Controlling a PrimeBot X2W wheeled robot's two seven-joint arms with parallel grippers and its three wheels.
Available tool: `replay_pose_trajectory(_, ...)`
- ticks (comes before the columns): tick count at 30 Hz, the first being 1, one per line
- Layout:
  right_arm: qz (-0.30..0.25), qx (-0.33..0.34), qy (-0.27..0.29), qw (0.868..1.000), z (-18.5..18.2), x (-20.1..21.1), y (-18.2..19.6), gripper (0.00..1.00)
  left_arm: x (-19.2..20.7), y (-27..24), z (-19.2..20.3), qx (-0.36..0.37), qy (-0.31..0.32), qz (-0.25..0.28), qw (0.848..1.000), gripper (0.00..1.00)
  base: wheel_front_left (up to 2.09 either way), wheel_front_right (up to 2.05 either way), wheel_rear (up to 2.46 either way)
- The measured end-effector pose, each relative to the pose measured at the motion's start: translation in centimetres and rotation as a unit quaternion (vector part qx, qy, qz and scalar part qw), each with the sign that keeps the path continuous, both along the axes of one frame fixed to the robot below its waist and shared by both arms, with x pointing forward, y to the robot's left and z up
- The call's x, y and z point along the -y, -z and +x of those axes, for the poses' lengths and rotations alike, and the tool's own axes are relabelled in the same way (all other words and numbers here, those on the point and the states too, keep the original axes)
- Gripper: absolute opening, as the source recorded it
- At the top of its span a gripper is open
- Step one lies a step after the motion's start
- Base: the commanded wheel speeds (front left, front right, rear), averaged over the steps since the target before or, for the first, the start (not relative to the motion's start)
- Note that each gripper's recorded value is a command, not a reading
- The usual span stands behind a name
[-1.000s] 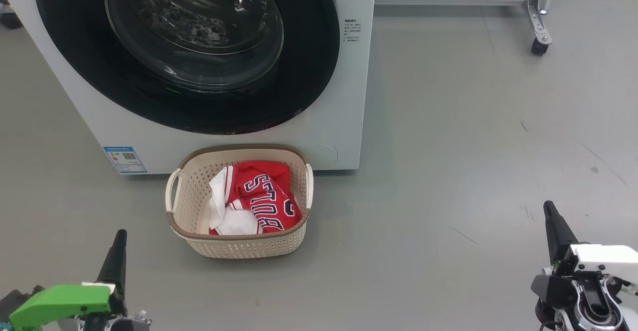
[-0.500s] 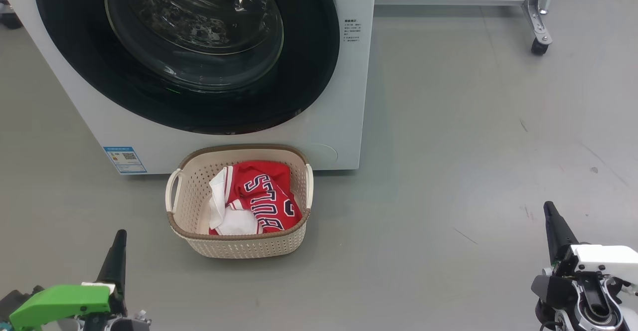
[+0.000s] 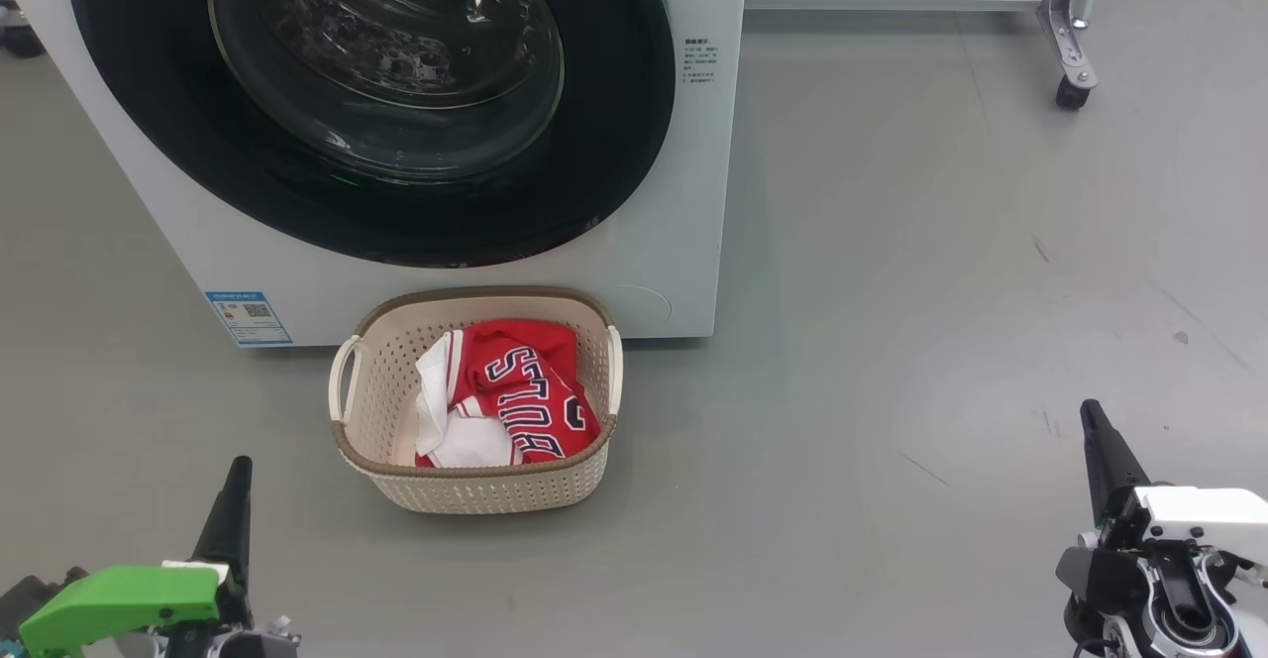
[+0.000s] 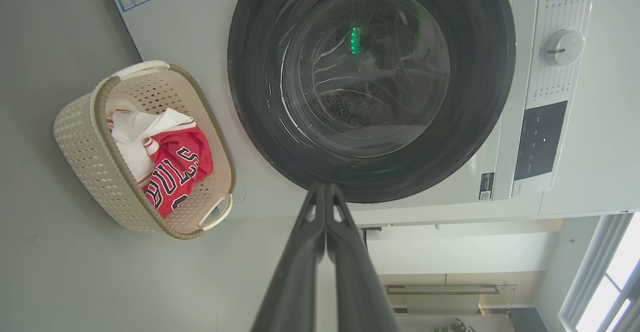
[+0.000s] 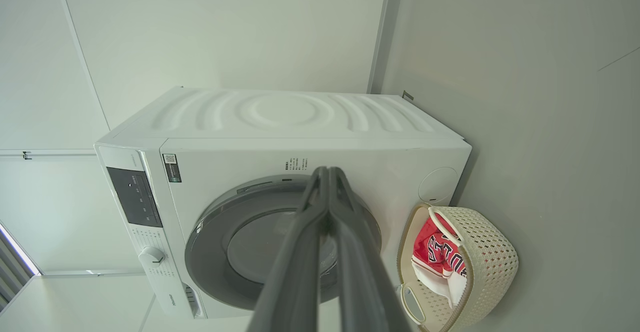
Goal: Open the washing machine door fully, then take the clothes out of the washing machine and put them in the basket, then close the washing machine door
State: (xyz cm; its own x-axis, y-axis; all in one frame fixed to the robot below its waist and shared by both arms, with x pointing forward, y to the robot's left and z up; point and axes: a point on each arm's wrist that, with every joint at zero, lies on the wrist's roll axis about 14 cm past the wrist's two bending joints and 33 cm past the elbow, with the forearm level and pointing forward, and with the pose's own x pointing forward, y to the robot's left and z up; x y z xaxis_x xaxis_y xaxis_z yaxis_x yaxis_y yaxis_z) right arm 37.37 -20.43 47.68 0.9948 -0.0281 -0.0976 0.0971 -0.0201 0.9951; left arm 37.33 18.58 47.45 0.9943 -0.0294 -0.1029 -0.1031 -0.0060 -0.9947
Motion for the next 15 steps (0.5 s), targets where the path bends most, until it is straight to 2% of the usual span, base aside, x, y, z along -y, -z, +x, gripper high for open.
replay_pose_trajectory(15, 0.0, 0.0, 0.001, 1.0, 0.0, 0.03, 0.03, 0.0, -0.02, -0.02, 0.02, 0.0, -0.001, -0.001, 1.0, 0.0, 0.0, 0.0, 0.0)
